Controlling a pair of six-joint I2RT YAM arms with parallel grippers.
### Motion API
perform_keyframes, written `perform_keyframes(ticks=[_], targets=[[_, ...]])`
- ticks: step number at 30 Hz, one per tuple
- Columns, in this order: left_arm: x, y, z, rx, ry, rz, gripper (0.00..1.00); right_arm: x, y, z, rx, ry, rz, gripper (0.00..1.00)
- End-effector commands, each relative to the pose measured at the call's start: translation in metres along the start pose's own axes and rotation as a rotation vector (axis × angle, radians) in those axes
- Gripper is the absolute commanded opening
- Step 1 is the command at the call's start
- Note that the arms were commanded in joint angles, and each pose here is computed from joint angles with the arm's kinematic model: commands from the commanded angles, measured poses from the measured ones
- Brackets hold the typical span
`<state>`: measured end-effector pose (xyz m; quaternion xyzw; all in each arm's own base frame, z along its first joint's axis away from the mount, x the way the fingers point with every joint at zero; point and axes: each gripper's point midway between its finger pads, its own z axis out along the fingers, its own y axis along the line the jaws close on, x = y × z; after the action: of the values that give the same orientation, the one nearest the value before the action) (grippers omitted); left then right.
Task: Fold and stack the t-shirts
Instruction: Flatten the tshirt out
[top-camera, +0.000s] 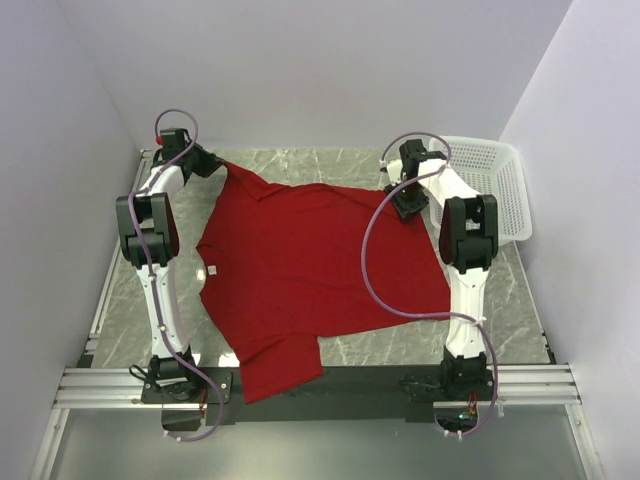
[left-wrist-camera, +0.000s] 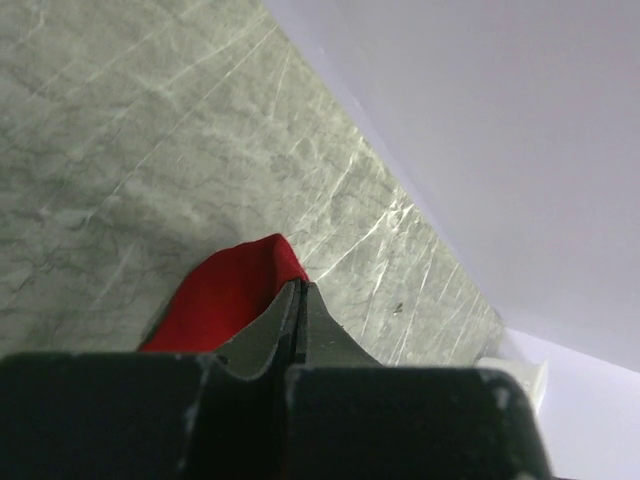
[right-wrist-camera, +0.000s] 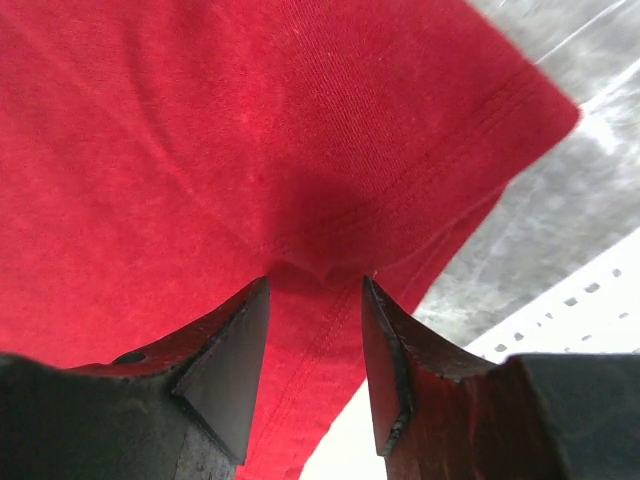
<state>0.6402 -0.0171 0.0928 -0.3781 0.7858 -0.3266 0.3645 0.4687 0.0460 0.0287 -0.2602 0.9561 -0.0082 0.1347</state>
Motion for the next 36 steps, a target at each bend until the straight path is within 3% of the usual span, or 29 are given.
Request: perform_keyframes(ticks=[1,13,20,36], targets=[[-0.018,-0.043,-0.026,0.098,-0.043,0.053,0.0,-0.01,-0.008,-0.009,0.04,-0.018,0.02,0.48],[-0.021,-0.054,-0.033,0.118,-0.045,0.066,0.0,-0.032,-0.006,-0.008,0.013,-0.086,0.051,0.36],[-0.02,-0.059,-0.037,0.133,-0.04,0.069,0.0,-0.039,-0.005,-0.011,-0.012,-0.114,0.078,0.0],[-0.04,-0.102,-0.083,0.229,-0.085,0.117,0.0,-0.092,-0.033,-0.109,0.014,-0.423,0.154,0.0]])
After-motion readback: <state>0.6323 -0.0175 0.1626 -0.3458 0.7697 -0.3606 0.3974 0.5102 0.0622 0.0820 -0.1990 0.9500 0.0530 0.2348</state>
